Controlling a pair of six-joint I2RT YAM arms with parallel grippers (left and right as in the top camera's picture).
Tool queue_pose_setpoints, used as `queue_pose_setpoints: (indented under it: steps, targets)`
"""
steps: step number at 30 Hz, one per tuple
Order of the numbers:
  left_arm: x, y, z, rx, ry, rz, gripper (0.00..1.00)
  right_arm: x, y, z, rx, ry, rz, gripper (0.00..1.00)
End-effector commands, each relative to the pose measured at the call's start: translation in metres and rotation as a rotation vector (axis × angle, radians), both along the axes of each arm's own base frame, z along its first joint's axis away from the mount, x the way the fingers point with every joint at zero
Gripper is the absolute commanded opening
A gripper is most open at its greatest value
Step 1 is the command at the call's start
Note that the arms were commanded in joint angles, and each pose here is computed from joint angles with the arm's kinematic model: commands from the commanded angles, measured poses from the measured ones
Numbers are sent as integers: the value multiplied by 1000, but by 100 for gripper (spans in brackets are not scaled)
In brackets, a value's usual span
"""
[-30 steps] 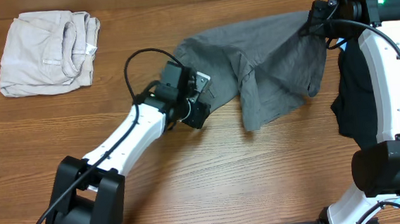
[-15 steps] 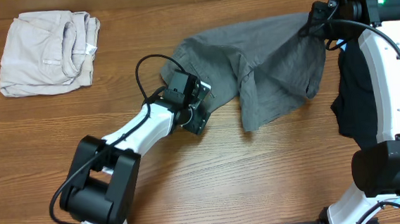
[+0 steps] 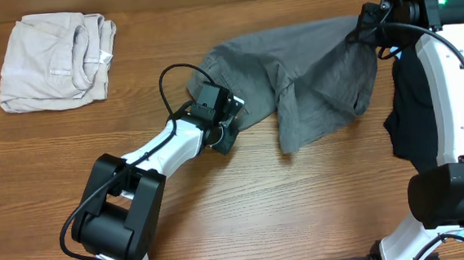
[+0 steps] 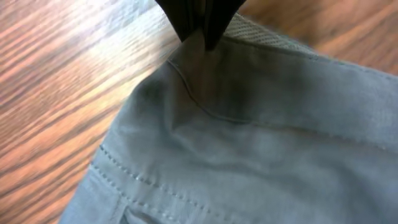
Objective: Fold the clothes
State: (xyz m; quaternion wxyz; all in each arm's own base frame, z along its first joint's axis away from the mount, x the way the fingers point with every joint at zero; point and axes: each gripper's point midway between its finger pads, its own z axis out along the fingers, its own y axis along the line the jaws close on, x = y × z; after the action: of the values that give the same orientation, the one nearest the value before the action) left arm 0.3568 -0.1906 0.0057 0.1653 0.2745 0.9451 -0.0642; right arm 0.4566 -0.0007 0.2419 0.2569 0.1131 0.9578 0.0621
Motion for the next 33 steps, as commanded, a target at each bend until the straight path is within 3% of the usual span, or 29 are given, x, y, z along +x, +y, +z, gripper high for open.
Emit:
queue_pose_setpoints:
  steps: [1,8,15,27,33]
  targets:
    - [26,17,35,40,-61,140,4,-1,-1,17,-3,-38,3,4]
    - [63,54,221,7,-342,276,4,-24,3,47,13,-78,14,4]
    - [29,80,368,-68,-569,289,4,-74,12,93,45,-135,38,4]
    - [-80,134,483,-154,-815,383,4,-170,33,131,134,-134,99,4]
    - [-82,138,489,-156,-840,401,4,-165,34,123,139,-101,98,4]
